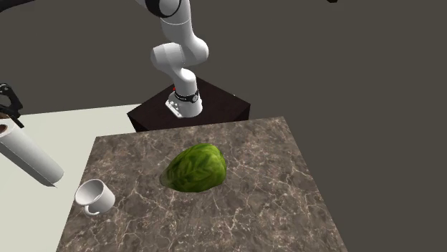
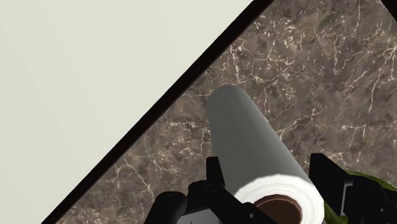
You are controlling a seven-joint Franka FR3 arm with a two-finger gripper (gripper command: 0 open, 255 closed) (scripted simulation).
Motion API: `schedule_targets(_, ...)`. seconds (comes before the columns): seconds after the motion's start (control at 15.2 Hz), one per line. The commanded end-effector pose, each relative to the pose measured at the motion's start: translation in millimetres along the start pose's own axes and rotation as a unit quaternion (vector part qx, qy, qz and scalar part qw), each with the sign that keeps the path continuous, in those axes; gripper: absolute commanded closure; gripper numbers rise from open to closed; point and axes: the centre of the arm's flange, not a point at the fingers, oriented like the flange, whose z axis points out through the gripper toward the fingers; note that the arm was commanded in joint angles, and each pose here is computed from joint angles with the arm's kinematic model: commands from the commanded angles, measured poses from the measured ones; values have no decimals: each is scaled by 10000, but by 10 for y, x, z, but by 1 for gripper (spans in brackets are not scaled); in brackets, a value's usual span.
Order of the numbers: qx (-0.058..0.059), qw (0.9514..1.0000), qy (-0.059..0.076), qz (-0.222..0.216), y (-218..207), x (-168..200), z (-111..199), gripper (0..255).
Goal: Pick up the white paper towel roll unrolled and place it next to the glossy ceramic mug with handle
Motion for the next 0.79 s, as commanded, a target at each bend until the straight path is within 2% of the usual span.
schedule_targets(0.0, -2, 10000, 0, 0, -7, -15, 110, 255)
schedule_targets(0.73, -2, 10000, 0, 0, -48, -76, 687, 255)
